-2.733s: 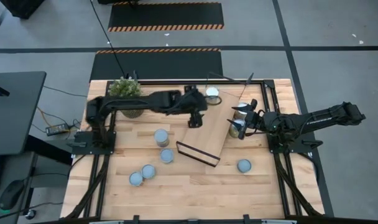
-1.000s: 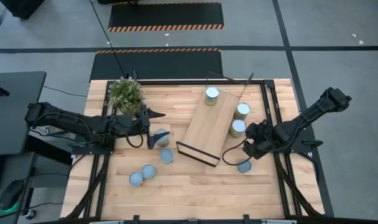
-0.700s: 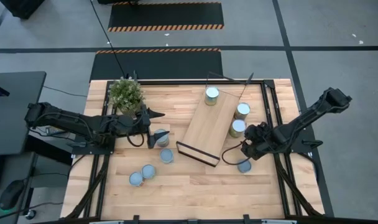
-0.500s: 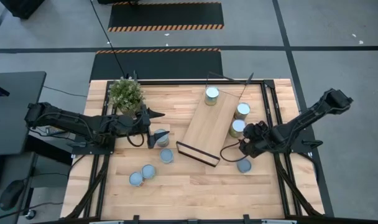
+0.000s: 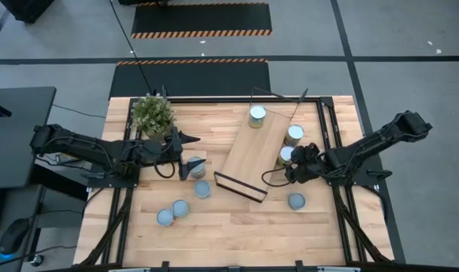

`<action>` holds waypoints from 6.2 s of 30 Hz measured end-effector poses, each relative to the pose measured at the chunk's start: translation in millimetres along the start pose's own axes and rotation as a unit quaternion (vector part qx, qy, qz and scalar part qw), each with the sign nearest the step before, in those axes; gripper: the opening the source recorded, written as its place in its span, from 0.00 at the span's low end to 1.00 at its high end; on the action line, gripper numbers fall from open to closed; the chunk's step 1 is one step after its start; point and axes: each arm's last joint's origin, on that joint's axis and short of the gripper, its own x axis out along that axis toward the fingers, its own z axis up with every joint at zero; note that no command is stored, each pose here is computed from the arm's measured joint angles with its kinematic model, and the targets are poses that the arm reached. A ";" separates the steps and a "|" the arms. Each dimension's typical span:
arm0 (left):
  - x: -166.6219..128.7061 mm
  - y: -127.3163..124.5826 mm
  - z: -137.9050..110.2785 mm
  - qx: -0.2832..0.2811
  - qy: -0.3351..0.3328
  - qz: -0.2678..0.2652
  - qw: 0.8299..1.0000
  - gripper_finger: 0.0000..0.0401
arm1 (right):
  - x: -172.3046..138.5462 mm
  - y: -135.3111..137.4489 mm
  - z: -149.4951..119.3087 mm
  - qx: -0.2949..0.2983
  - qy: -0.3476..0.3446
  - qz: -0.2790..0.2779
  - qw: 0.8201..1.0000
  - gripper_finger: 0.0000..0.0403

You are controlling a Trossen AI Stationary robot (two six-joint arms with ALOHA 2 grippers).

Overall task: Pick and place cans onto a shelf
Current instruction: Put the canned oranges on the shelf, then adjust the canned goods on the shelf

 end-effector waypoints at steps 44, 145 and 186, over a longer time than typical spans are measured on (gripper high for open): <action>0.0 0.3 -2.8 0.002 0.014 0.001 1.000 0.97 | 3.1 -13.7 27.2 -0.128 0.012 0.072 0.989 0.79; 0.1 0.1 -1.9 0.004 0.009 0.001 1.000 0.97 | 13.6 -51.9 180.7 -0.211 -0.134 0.037 0.968 0.93; 0.0 0.0 -2.8 0.001 0.014 0.001 1.000 0.97 | 92.7 -14.5 249.2 -0.295 0.035 -0.076 0.952 0.81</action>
